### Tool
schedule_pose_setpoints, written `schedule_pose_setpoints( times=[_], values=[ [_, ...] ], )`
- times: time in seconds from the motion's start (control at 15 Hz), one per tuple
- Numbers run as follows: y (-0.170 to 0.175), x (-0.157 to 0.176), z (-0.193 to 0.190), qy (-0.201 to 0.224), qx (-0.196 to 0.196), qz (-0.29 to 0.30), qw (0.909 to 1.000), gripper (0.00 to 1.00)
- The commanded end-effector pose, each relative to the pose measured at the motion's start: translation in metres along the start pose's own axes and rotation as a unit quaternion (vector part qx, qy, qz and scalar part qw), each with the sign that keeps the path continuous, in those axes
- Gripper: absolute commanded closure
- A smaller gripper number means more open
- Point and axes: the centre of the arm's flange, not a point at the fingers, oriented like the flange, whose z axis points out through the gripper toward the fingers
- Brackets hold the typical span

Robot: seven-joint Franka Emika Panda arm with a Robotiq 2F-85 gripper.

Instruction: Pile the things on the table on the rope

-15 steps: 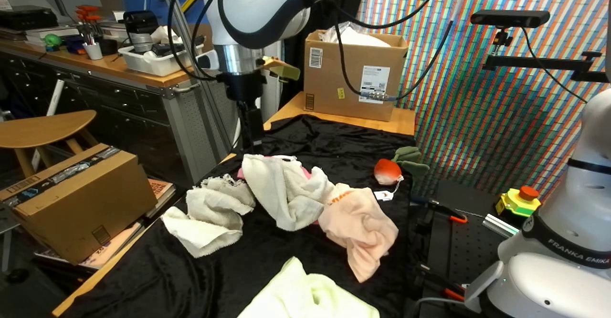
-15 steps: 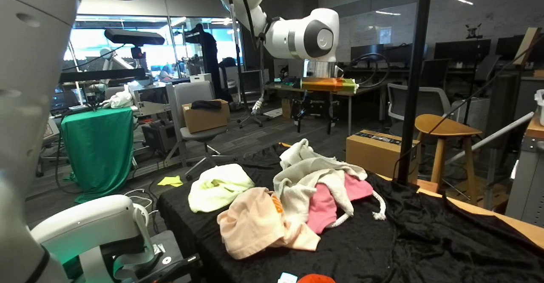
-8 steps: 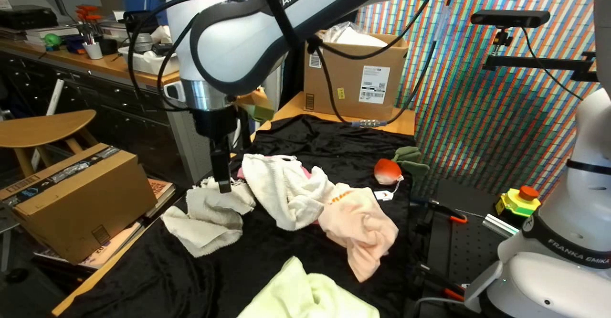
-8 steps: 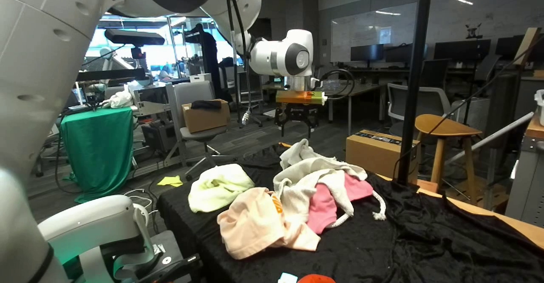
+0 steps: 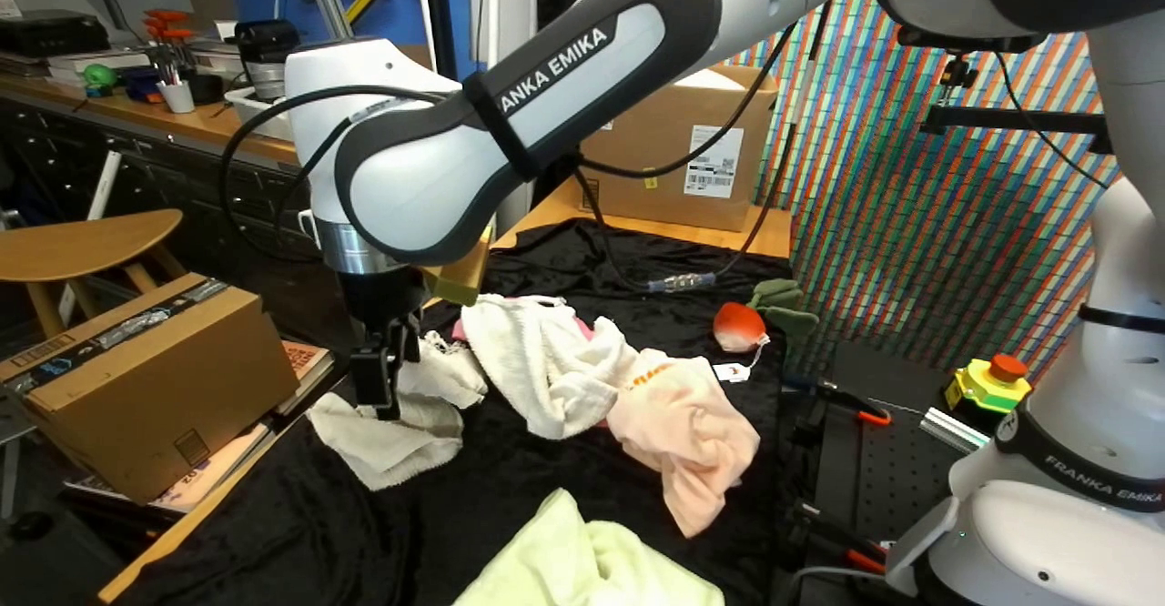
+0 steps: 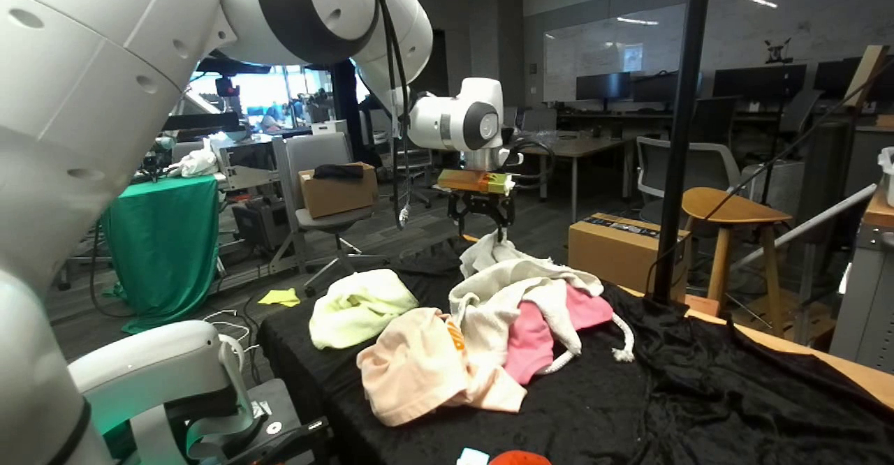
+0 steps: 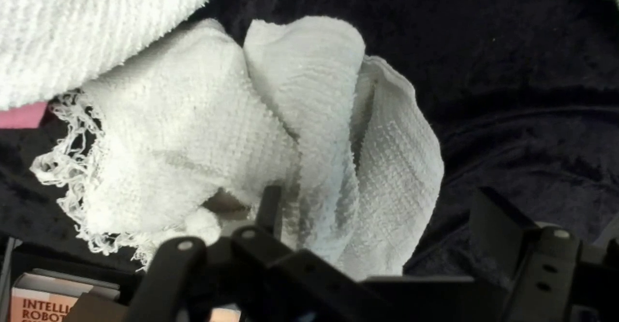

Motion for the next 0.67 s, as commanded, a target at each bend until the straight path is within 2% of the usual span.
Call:
schedule_pose_setpoints(
  times=[0.0,0.33,0.6],
  values=[
    [0.014,0.017,0.008,0.023,-0.016,0.041,0.9988,0.00],
    [0.034,0.018,0.020,0.018,-0.023,0.063,0.9976,0.00],
    [0.035,0.021,0.028,0.011,-0.020,0.059,0.9980,0.00]
  ],
)
